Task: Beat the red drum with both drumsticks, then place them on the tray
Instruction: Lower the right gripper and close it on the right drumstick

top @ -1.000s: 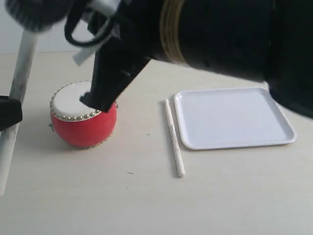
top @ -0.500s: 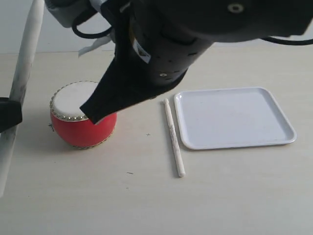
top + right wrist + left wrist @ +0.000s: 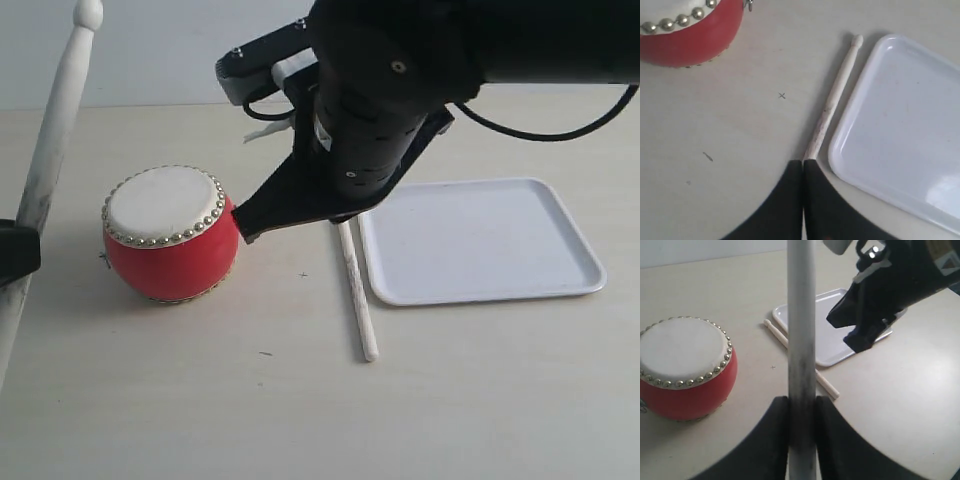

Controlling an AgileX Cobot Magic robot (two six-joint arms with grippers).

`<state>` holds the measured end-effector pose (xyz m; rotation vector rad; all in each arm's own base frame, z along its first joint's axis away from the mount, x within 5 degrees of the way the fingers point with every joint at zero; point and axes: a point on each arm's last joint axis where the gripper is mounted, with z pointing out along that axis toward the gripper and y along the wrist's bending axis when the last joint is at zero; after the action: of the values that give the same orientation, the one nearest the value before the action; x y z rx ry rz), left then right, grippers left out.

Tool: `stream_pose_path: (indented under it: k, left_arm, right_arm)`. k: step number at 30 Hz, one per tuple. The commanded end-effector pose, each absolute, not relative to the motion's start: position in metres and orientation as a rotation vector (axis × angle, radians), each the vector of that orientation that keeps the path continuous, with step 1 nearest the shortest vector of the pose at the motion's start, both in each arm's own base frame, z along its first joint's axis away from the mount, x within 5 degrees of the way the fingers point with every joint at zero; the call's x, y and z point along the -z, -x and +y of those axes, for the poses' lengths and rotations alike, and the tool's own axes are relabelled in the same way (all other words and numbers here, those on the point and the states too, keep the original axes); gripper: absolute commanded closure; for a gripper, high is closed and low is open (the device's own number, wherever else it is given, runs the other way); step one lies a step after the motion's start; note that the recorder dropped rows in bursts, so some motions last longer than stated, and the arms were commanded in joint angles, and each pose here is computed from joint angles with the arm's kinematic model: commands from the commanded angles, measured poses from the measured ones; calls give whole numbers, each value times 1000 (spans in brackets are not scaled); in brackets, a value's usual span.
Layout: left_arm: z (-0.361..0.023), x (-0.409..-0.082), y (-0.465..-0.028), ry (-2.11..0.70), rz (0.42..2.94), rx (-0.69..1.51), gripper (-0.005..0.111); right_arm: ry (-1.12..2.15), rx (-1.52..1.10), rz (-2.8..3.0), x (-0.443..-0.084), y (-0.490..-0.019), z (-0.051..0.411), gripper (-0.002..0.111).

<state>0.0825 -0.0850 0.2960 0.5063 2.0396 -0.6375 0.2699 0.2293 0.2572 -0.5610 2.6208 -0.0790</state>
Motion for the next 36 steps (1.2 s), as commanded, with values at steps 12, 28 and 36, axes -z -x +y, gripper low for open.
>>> stream_pose_path:
  k: [12,28,36]
  left_arm:
    - [-84,-296,-81,-509,2035,643,107]
    - [-84,-295,-81,-510,2043,637,107]
    - [-83,-293,-81,-511,2064,622,107]
  right_arm:
    - [486,73,2717,-176,-325,215,107]
    - [522,80,2747,-145,-333,216,74]
    - [512,101,2750,-137,-335,215,74]
